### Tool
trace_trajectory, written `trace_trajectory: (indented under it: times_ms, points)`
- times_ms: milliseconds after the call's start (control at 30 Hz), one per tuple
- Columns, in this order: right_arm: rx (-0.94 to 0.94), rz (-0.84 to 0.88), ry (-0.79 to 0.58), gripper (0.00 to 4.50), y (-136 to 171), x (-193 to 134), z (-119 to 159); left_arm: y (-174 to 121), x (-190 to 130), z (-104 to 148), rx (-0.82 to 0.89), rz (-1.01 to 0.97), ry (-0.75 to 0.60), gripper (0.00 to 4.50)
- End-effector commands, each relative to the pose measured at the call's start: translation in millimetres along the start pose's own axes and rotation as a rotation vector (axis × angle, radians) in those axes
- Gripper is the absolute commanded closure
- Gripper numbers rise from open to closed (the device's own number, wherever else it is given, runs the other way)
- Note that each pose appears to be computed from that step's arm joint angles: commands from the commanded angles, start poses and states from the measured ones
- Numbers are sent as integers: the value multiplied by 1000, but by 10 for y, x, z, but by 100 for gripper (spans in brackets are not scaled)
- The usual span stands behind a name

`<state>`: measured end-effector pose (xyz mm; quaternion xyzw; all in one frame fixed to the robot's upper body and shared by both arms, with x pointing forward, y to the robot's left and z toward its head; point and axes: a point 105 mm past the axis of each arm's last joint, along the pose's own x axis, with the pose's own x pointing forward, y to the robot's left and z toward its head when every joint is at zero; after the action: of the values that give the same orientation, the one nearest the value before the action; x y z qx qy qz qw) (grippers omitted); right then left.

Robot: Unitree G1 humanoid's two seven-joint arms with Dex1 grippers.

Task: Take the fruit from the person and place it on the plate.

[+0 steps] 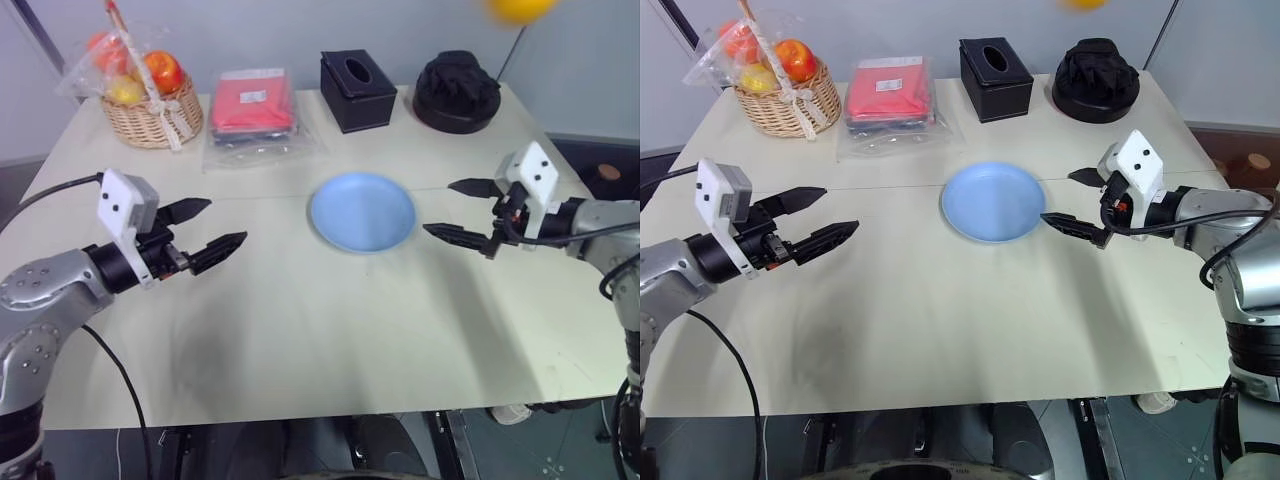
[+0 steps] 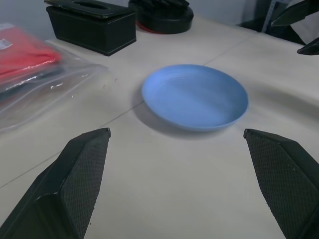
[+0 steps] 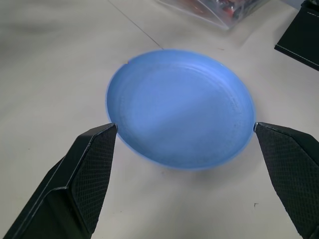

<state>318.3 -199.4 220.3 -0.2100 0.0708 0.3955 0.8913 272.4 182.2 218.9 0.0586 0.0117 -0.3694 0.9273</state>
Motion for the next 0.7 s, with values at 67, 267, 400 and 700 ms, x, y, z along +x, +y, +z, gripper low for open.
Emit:
trace_trajectory:
  times_ms: [67, 267, 400, 700]
  points:
    - [-16, -54, -92, 1, -56, -50, 235, -22, 11, 71, 29, -7, -24, 0]
    - [135, -90, -292, 1, -189, -141, 671, -19, 27, 73, 30, -10, -26, 0]
    - [193, -27, -347, 1, -116, -218, 816, -25, 47, 72, 31, -14, -30, 0]
    - [192, 68, -304, 1, 86, -240, 750, -13, 115, 132, 22, -32, -67, 0]
